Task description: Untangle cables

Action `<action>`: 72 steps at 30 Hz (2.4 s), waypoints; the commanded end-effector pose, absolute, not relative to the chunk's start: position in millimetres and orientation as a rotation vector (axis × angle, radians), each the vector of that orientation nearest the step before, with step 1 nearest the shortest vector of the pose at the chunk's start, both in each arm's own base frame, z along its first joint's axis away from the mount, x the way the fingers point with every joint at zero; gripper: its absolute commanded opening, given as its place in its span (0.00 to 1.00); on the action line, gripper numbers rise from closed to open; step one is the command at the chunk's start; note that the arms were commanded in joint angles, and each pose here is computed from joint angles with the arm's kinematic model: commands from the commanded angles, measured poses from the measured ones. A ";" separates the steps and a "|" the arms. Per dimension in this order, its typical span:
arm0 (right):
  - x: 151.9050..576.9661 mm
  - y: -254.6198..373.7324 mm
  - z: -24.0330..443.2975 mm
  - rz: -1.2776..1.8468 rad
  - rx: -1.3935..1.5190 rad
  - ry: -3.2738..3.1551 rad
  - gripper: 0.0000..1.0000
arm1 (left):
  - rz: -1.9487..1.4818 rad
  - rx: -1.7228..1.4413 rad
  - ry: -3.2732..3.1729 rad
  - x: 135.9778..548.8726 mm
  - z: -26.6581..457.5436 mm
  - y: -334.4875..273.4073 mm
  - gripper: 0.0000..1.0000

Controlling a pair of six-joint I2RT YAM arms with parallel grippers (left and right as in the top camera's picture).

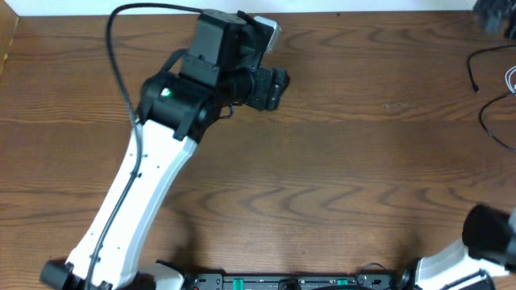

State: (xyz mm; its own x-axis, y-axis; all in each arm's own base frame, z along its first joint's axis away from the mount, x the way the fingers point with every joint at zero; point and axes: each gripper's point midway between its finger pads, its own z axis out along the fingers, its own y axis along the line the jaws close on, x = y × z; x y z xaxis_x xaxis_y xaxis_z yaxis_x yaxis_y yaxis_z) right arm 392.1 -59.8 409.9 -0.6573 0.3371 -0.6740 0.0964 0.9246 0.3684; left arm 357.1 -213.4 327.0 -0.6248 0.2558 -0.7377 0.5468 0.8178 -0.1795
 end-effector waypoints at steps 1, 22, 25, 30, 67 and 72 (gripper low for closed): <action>356.4 -32.5 426.7 0.406 0.164 2.278 0.99 | -0.458 0.658 2.199 351.1 338.6 -207.8 1.00; 242.7 1.9 473.8 0.349 0.126 2.177 0.99 | -0.454 0.666 2.257 343.5 327.7 -204.2 1.00; 242.1 0.8 473.9 0.339 0.129 2.177 0.99 | -0.454 0.666 2.257 343.5 327.7 -204.2 1.00; 243.0 -7.5 471.9 0.285 0.157 2.183 0.99 | -0.454 0.666 2.257 343.5 327.7 -204.1 1.00; 261.0 28.3 297.4 0.039 -0.262 1.508 0.99 | -0.453 0.666 2.256 343.5 327.7 -204.1 0.99; 251.4 32.7 257.8 0.045 -0.279 1.498 0.99 | -0.454 0.666 2.257 343.5 327.7 -204.2 0.99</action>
State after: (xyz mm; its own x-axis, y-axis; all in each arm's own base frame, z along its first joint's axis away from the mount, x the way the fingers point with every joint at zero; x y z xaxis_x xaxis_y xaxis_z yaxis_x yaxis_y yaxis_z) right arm 257.6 29.1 269.5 0.0542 -0.1135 -0.9921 -0.1935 0.9735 -0.1220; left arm 342.6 -206.3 330.3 -0.6051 0.3102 -0.7332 0.5798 0.8028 -0.1388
